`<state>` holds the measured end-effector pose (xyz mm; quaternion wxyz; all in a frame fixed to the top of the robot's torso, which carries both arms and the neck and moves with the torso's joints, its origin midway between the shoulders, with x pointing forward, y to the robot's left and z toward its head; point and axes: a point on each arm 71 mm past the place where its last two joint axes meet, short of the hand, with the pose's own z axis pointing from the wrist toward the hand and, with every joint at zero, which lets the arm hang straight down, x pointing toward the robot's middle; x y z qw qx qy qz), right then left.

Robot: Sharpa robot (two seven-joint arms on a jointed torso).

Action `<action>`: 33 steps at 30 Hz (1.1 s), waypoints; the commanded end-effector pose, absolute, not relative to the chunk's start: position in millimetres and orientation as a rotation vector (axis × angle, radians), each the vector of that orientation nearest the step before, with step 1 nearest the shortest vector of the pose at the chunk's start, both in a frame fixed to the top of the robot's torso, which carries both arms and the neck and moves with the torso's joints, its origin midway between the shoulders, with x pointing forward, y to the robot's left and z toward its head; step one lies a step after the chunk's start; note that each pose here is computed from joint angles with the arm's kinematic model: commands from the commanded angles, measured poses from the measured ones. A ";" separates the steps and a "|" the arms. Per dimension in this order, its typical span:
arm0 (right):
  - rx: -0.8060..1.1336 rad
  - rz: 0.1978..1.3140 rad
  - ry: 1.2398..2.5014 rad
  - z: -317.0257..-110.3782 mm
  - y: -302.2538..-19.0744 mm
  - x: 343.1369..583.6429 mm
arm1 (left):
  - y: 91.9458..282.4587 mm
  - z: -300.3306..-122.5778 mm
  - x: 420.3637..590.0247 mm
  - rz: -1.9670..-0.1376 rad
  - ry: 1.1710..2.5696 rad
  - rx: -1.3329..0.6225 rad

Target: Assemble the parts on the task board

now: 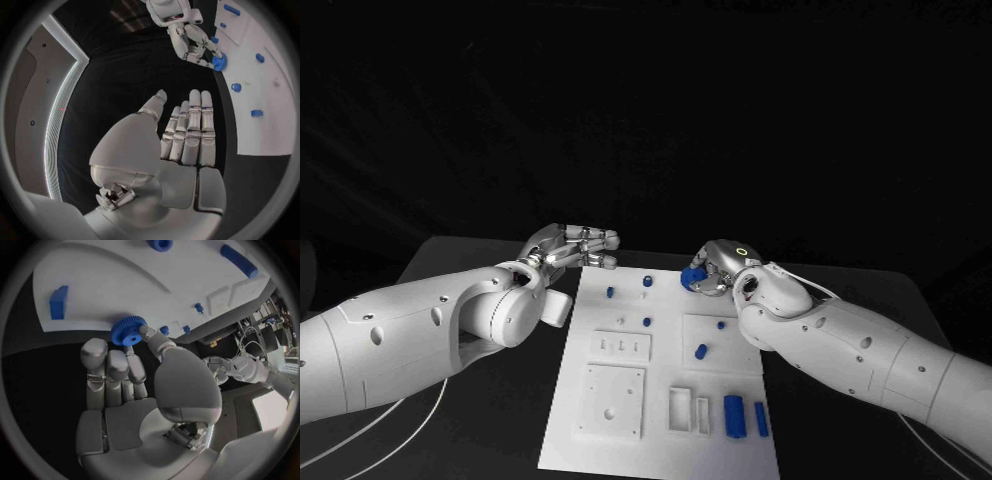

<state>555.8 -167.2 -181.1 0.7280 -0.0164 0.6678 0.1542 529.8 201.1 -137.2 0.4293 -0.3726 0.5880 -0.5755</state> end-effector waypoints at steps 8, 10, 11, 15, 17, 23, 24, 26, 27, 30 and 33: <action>-0.119 0.398 1.337 -163.9 -136.8 535.0 | 201.4 -136.1 530.0 -1.443 1.463 -0.918; -0.141 0.412 1.334 -165.3 -130.0 530.8 | 201.5 -136.1 529.9 -1.442 1.463 -0.918; -0.153 0.419 1.333 -166.3 -126.2 528.7 | 201.6 -136.1 529.8 -1.442 1.462 -0.918; -0.191 0.443 1.331 -171.1 -112.1 522.2 | 201.8 -136.0 529.7 -1.441 1.462 -0.919; -0.203 0.449 1.332 -173.4 -107.8 520.5 | 201.5 -136.0 529.6 -1.442 1.462 -0.918; -0.233 0.461 1.342 -184.0 -94.1 518.2 | 199.3 -136.0 529.4 -1.445 1.465 -0.917; -0.235 0.462 1.343 -185.1 -92.6 518.2 | 199.1 -136.0 529.4 -1.445 1.465 -0.917; -0.237 0.464 1.341 -186.9 -89.4 518.4 | 198.6 -136.0 529.4 -1.445 1.466 -0.917; -0.238 0.466 1.340 -187.8 -87.6 518.5 | 198.3 -136.0 529.4 -1.445 1.466 -0.916; -0.240 0.470 1.339 -189.8 -82.6 519.2 | 197.4 -136.0 529.5 -1.447 1.467 -0.916; -0.234 0.472 1.337 -191.7 -78.9 520.9 | 196.6 -136.0 529.6 -1.448 1.468 -0.915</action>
